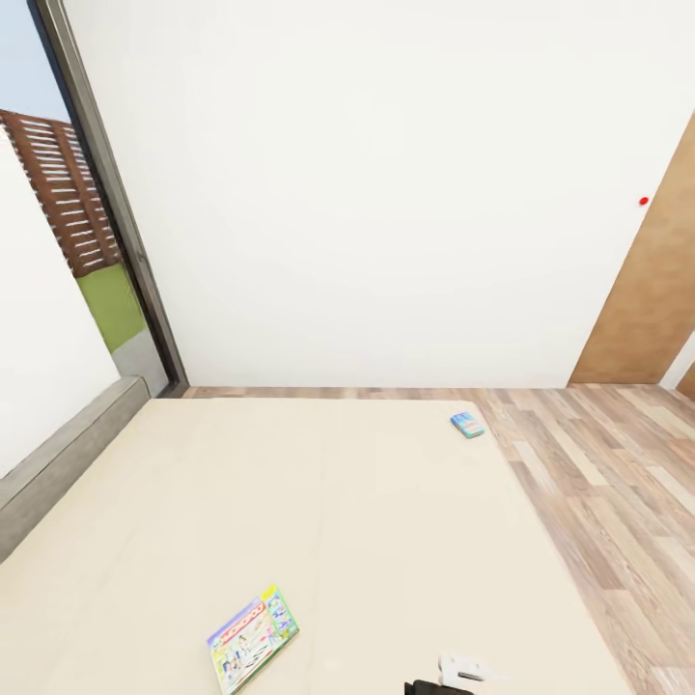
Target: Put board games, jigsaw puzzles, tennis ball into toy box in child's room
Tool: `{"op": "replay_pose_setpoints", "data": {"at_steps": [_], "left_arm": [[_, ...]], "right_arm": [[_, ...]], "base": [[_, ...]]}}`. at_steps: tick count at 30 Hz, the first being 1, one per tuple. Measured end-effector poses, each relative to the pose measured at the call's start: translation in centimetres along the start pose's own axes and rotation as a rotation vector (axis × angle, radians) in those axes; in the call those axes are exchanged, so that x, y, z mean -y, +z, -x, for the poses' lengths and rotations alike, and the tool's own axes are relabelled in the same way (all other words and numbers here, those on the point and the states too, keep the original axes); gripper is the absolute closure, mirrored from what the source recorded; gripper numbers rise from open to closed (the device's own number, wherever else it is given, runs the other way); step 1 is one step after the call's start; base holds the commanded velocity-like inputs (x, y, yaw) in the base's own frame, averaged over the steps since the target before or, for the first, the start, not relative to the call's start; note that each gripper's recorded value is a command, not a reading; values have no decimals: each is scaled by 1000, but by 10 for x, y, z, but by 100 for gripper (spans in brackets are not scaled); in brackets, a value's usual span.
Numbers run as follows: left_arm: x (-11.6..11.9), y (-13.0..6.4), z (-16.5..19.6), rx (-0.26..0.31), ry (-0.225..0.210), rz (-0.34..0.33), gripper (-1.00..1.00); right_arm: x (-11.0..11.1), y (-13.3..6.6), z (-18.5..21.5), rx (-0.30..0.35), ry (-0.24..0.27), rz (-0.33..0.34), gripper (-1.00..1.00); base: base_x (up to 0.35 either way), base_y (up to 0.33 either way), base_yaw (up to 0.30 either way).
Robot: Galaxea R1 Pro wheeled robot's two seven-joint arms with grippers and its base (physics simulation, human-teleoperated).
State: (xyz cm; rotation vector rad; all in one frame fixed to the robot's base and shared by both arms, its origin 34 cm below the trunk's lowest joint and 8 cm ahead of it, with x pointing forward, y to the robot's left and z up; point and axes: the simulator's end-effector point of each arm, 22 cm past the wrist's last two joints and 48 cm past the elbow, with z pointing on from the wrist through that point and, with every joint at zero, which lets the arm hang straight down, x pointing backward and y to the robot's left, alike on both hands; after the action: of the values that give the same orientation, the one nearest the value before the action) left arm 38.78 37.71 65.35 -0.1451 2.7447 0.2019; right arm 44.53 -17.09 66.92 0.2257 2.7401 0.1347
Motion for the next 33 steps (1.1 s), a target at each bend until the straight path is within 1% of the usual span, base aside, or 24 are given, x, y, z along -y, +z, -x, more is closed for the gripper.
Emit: {"op": "replay_pose_setpoints", "data": {"at_steps": [4, 8, 20, 24, 26, 28, 30, 32, 33], "left_arm": [[0, 0, 0, 0, 0, 0, -100], [0, 0, 0, 0, 0, 0, -100], [0, 0, 0, -1, 1, 0, -100], [-1, 0, 1, -6, -8, 2, -100], [0, 1, 2, -23, -14, 1, -100], [6, 1, 17, -32, -20, -6, -100], [14, 1, 55, -35, -31, -18, -100], [17, -1, 73, -39, -35, -24, -100], [24, -4, 87, -44, -39, -34, -100]], "right_arm": [[0, 0, 0, 0, 1, 0, -100], [0, 0, 0, 0, 1, 0, -100], [0, 0, 1, 3, 0, 0, -100], [0, 0, 3, 6, 2, 1, -100], [-1, 0, 3, 7, 2, 1, -100], [0, 0, 3, 7, 2, 1, -100], [0, 0, 4, 8, 2, 0, -100], [0, 0, 4, 8, 2, 0, -100], [0, 0, 4, 8, 2, 0, -100]], "base": [[0, 273, 0], [0, 132, 0], [0, 11, 0], [0, 0, 0], [0, 0, 0], [0, 0, 0], [0, 0, 0], [0, 0, 0], [0, 0, 0]]}}
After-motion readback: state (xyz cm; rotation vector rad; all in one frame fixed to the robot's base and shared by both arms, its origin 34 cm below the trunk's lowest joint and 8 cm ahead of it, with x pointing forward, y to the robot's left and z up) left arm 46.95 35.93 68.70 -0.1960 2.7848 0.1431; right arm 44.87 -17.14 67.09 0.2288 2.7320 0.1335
